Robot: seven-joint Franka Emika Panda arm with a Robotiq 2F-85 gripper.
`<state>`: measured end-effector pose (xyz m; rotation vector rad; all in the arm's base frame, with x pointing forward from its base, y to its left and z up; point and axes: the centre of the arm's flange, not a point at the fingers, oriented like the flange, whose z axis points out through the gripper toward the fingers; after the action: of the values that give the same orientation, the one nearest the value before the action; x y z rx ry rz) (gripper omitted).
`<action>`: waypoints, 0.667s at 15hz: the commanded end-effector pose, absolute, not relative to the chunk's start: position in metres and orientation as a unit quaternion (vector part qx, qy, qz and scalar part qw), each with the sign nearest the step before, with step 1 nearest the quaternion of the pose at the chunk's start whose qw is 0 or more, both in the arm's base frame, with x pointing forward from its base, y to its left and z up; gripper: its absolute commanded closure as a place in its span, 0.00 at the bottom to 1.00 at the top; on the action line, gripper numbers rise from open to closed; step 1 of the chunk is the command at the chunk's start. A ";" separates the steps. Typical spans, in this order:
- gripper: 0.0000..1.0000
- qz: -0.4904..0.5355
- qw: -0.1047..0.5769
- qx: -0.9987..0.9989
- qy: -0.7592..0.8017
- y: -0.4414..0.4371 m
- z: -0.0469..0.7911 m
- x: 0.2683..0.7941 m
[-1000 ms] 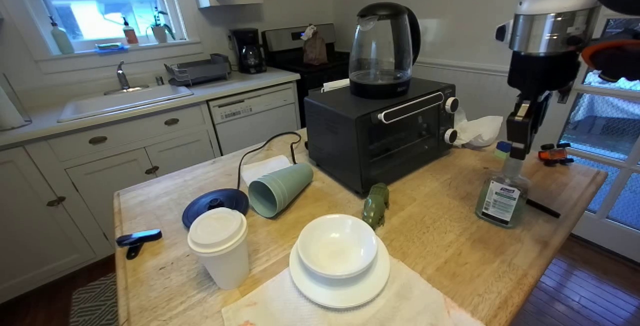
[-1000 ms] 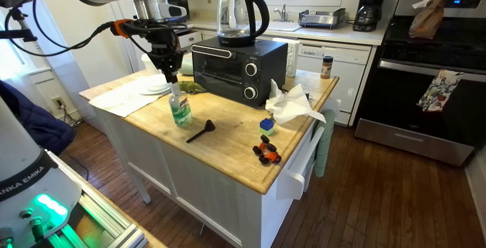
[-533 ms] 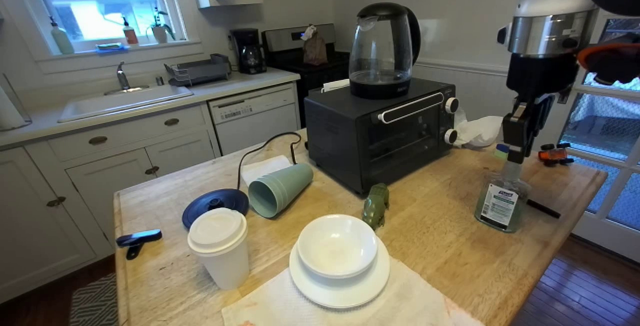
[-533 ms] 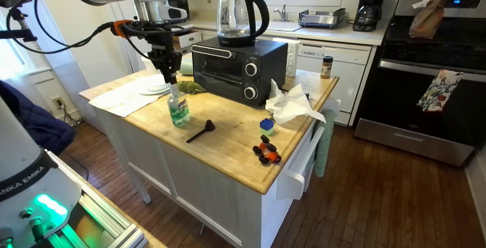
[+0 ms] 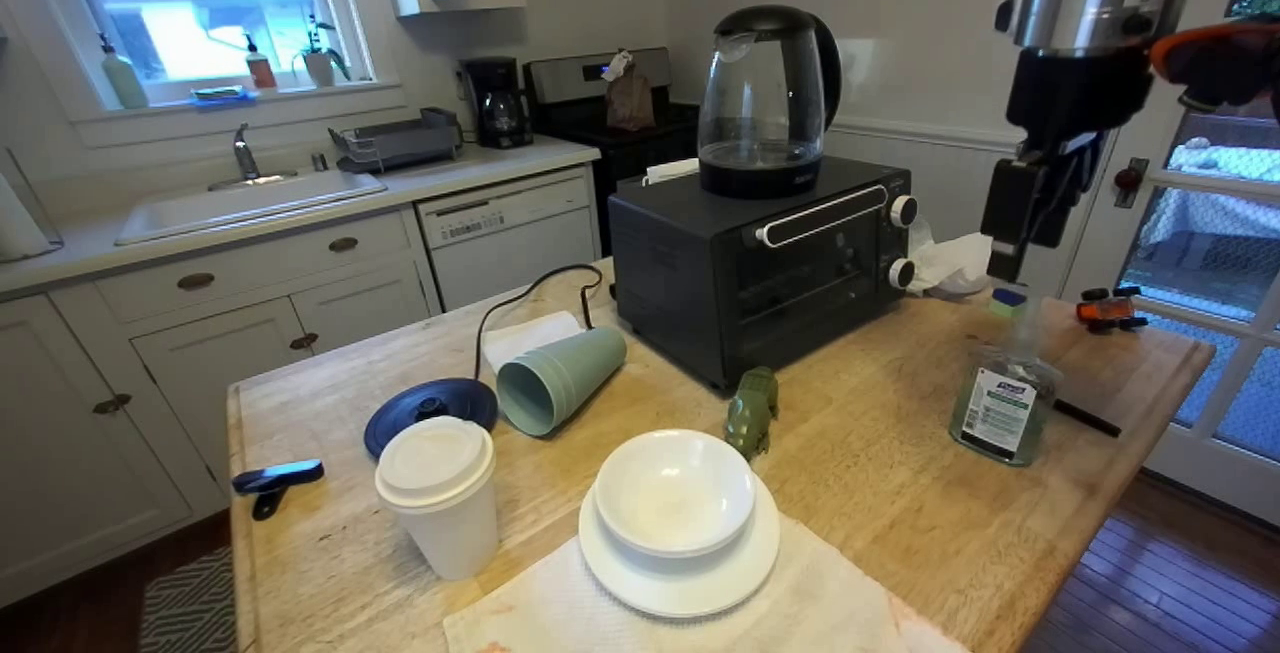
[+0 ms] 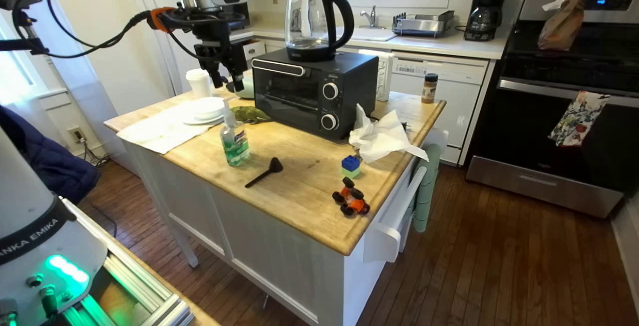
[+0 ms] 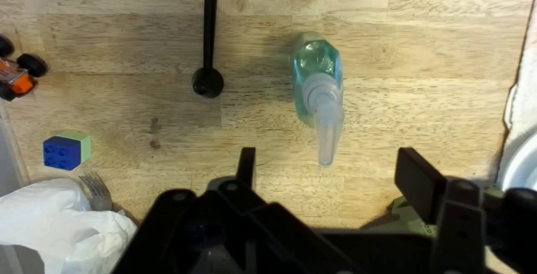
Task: Turn the liquid soap bottle clockwise
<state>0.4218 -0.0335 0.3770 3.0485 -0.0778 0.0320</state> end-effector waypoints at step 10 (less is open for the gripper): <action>0.00 0.014 0.051 0.998 -0.040 -0.042 0.439 0.415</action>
<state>0.4146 -0.0415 0.4394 3.0361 -0.1222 0.0428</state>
